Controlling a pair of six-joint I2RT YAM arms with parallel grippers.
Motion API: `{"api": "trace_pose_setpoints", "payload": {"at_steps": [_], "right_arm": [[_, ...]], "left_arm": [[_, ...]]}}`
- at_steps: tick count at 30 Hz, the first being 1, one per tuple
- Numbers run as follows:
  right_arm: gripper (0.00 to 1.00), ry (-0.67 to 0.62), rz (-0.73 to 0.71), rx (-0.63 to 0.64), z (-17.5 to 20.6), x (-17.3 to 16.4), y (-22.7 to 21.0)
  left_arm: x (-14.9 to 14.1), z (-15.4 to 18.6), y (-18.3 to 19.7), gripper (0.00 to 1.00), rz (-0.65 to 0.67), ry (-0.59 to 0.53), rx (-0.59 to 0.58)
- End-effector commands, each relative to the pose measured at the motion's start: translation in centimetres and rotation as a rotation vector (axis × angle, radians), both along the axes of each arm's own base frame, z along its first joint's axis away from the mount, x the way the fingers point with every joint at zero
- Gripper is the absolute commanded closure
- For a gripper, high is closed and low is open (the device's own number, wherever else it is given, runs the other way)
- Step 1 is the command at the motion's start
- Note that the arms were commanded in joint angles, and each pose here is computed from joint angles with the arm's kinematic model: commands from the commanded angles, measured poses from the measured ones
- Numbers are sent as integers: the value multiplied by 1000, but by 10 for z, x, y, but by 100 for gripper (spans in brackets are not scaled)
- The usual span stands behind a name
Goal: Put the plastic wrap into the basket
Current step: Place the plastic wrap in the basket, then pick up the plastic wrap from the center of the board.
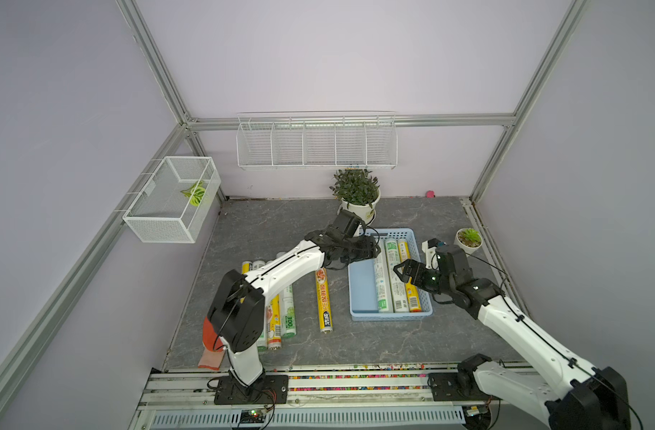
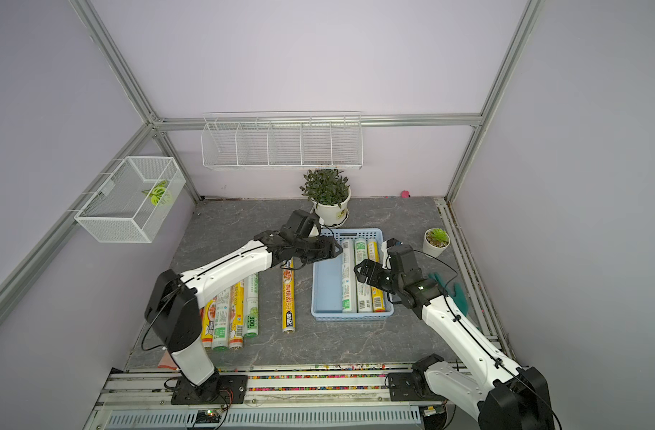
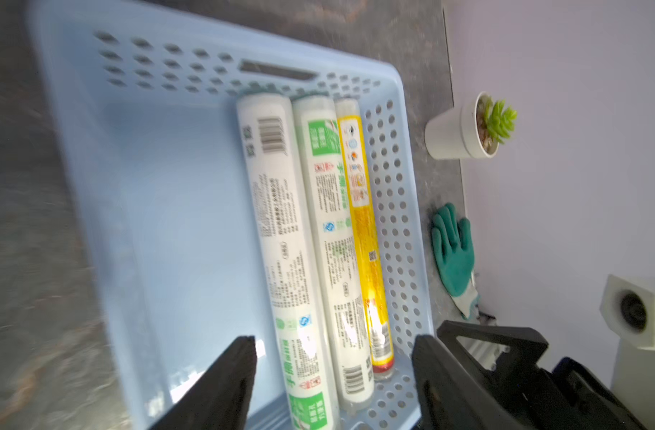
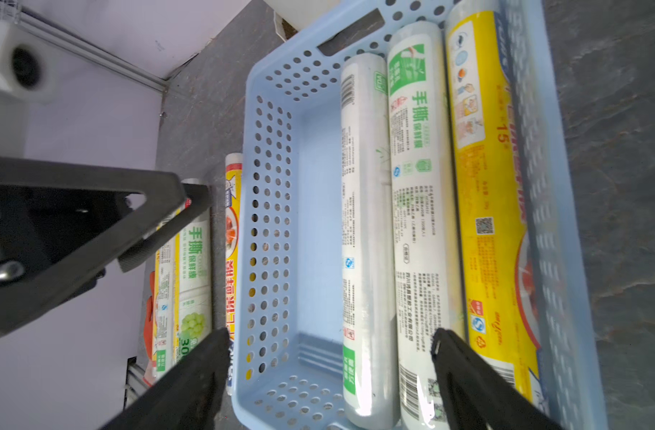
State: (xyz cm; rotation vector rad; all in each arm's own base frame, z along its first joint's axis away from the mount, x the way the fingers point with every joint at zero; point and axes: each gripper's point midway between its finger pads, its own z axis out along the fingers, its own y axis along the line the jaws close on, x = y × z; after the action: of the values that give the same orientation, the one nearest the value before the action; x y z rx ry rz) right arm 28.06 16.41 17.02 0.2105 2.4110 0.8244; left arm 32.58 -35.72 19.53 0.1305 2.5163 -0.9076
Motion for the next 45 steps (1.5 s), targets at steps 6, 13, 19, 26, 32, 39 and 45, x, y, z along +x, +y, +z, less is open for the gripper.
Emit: {"api": "trace_pose_setpoints", "payload": {"at_steps": [6,13,19,26,32,39,45], "right_arm": [[11,-46,226,-63,16,6,79],[11,-50,419,-232,-6,-2,159],[11,-3,524,-295,-30,-12,217],[12,29,559,-297,-47,-16,254],[11,42,550,-229,-55,-16,267],[11,44,538,-209,-59,-14,269],[11,46,531,-224,-61,-13,266]], "left_arm": [[1,3,149,28,381,-180,259],[-30,-45,242,31,564,-21,238],[-42,-82,268,38,580,99,223],[-40,-105,270,41,538,198,296],[-34,-119,269,43,488,267,372],[-25,-132,265,42,441,308,415],[-25,-143,262,38,403,334,434]]}}
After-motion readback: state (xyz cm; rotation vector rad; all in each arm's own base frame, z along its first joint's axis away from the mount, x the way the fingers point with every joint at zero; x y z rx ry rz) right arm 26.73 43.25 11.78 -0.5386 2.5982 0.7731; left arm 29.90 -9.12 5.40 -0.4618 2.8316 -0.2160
